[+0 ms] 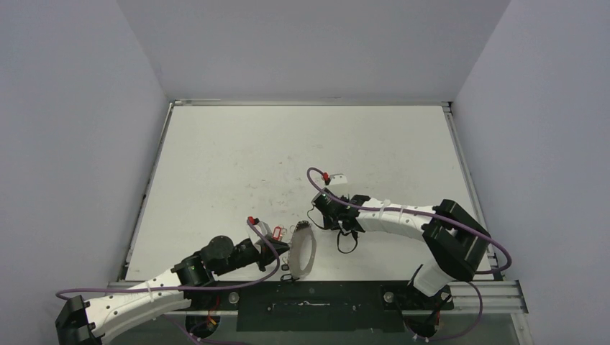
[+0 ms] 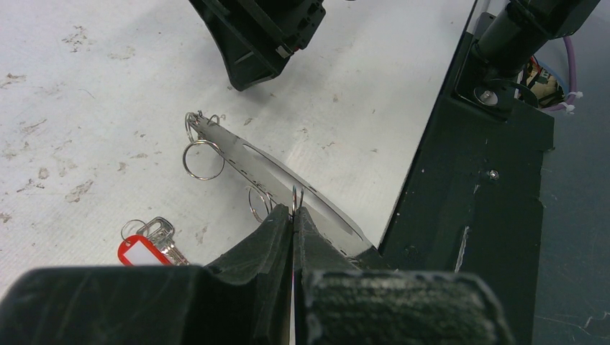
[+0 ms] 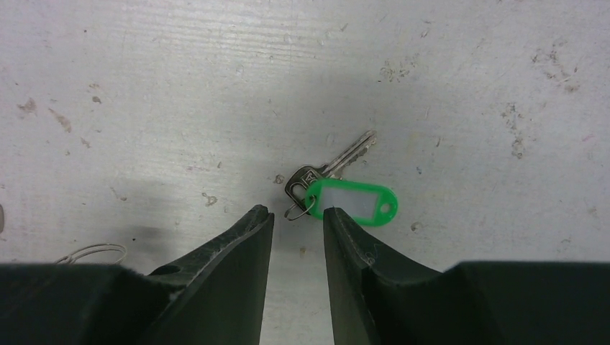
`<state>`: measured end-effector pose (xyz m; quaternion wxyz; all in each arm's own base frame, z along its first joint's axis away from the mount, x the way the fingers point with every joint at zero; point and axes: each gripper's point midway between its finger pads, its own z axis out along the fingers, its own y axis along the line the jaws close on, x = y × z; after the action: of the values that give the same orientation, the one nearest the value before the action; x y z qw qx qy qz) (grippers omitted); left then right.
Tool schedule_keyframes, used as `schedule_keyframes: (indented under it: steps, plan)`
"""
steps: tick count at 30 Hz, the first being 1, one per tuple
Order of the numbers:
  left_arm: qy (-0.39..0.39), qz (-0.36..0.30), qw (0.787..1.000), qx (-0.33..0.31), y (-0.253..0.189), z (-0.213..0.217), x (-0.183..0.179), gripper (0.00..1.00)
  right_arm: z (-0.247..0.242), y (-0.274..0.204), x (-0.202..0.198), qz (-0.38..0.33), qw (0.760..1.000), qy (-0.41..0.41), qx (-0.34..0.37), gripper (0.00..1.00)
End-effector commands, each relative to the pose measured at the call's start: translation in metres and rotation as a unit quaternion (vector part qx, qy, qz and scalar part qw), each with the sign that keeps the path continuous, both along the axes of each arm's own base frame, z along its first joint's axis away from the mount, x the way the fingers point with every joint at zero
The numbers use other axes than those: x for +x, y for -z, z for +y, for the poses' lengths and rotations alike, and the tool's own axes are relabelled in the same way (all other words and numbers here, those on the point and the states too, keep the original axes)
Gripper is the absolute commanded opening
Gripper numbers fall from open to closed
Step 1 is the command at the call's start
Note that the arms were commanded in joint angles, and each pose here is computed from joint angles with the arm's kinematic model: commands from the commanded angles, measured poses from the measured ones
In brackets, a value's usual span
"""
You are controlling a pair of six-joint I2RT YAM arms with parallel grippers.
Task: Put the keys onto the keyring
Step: Pick up the key from the center of the board, then insert the key onto the keyring.
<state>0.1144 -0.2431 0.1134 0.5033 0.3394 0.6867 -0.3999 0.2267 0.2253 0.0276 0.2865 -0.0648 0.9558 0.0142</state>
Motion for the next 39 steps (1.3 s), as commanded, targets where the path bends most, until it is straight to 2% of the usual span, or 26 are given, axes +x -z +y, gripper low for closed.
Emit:
schedule_keyframes:
  steps: [1, 2, 8, 9, 13, 18, 24, 31, 39]
  plan:
    - [0.008, -0.027, 0.999, -0.037, -0.033, -0.007, 0.001, 0.0, 0.005, 0.0, 0.012, -0.016, 1.0, 0.014, 0.001, 0.32]
    - [0.009, -0.026, 0.999, -0.036, -0.033, -0.007, 0.001, 0.0, 0.005, 0.002, 0.013, -0.015, 1.0, 0.015, 0.001, 0.3]
    - [0.011, -0.023, 0.999, -0.032, -0.03, -0.008, 0.0, 0.0, 0.007, -0.007, 0.014, -0.024, 1.0, 0.008, 0.007, 0.02]
    - [0.011, -0.022, 0.999, -0.032, -0.03, -0.008, 0.0, 0.0, 0.007, -0.01, 0.014, -0.027, 1.0, 0.004, 0.006, 0.0]
    - [0.009, -0.022, 0.999, -0.031, -0.031, -0.008, 0.001, 0.0, 0.004, -0.027, 0.011, -0.04, 0.999, -0.02, 0.006, 0.0]
    - [0.007, -0.024, 0.999, -0.03, -0.035, -0.008, 0.002, 0.0, 0.007, -0.054, -0.001, -0.066, 0.993, -0.1, 0.011, 0.0]
    - [0.009, -0.029, 0.999, -0.034, -0.043, -0.009, 0.003, 0.0, 0.021, -0.07, -0.029, -0.069, 0.973, -0.21, 0.07, 0.0]
    - [0.014, -0.03, 0.999, -0.036, -0.046, -0.011, 0.001, 0.0, 0.049, -0.09, -0.066, -0.069, 0.925, -0.34, 0.153, 0.0]
    - [0.029, -0.033, 0.998, -0.039, -0.048, -0.016, -0.002, 0.0, 0.092, -0.099, -0.1, -0.034, 0.872, -0.431, 0.231, 0.0]
